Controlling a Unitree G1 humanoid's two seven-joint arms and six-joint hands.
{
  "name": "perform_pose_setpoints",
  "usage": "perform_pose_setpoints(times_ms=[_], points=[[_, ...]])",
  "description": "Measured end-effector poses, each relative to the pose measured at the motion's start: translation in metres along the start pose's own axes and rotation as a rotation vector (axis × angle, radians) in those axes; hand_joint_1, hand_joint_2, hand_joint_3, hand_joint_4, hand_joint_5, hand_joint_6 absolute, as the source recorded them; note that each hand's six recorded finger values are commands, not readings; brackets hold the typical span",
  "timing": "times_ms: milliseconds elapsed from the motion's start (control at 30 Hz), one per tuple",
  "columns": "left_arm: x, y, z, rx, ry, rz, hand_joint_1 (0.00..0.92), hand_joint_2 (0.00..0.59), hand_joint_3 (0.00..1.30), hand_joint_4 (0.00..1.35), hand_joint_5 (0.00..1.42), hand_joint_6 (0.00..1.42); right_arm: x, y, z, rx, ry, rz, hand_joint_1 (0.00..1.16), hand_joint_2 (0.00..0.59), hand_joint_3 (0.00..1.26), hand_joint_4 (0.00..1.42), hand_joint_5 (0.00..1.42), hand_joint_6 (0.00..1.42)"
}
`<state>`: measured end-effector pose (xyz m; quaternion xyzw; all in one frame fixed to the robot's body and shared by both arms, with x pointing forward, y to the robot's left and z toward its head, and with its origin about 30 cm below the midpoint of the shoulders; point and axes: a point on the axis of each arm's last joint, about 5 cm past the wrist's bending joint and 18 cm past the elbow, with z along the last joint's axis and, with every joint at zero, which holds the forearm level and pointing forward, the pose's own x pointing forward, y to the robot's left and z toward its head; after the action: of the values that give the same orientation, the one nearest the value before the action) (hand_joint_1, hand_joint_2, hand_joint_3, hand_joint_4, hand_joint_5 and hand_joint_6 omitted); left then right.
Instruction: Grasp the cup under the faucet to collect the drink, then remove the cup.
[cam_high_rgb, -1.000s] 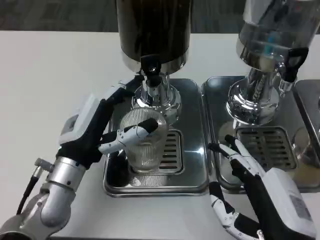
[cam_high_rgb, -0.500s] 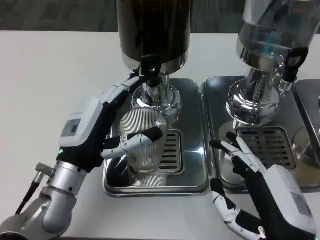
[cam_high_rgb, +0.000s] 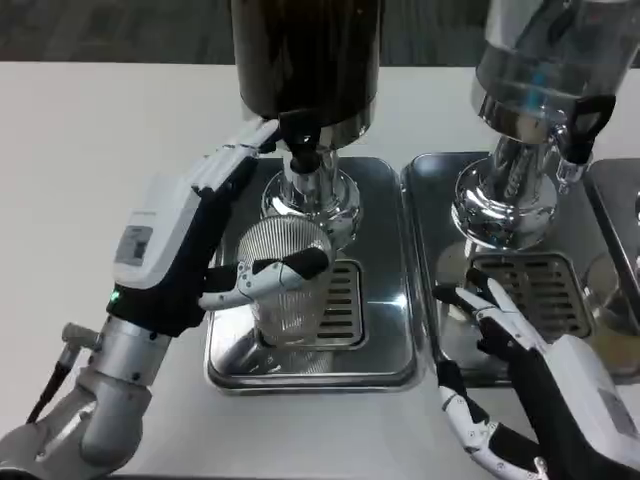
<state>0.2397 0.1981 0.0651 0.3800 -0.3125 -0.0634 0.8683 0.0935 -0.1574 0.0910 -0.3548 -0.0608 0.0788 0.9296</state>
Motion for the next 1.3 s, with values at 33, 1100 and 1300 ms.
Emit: perform_pose_setpoints(times_ms=[33, 1100, 1300], points=[[-0.001, 0.003, -0.0001, 0.000, -0.008, 0.009, 0.051, 0.077, 0.18, 0.12, 0.25, 0.32, 0.000, 0.0003, -0.0003, 0.001, 0.001, 0.001, 0.62, 0.508, 0.19, 0.01, 0.08, 0.30], [0.032, 0.105, -0.0174, -0.582, -0.019, -0.102, 0.000, 0.088, 0.46, 0.38, 0.36, 0.35, 0.012, 0.0193, 0.0050, 0.074, -0.012, -0.005, 0.62, 0.526, 0.22, 0.06, 0.10, 0.30], [0.045, 0.118, -0.0248, -0.748, -0.021, -0.183, 0.000, 0.076, 0.46, 0.39, 0.36, 0.35, 0.012, 0.0247, 0.0035, 0.090, 0.008, -0.011, 0.62, 0.526, 0.22, 0.06, 0.10, 0.30]])
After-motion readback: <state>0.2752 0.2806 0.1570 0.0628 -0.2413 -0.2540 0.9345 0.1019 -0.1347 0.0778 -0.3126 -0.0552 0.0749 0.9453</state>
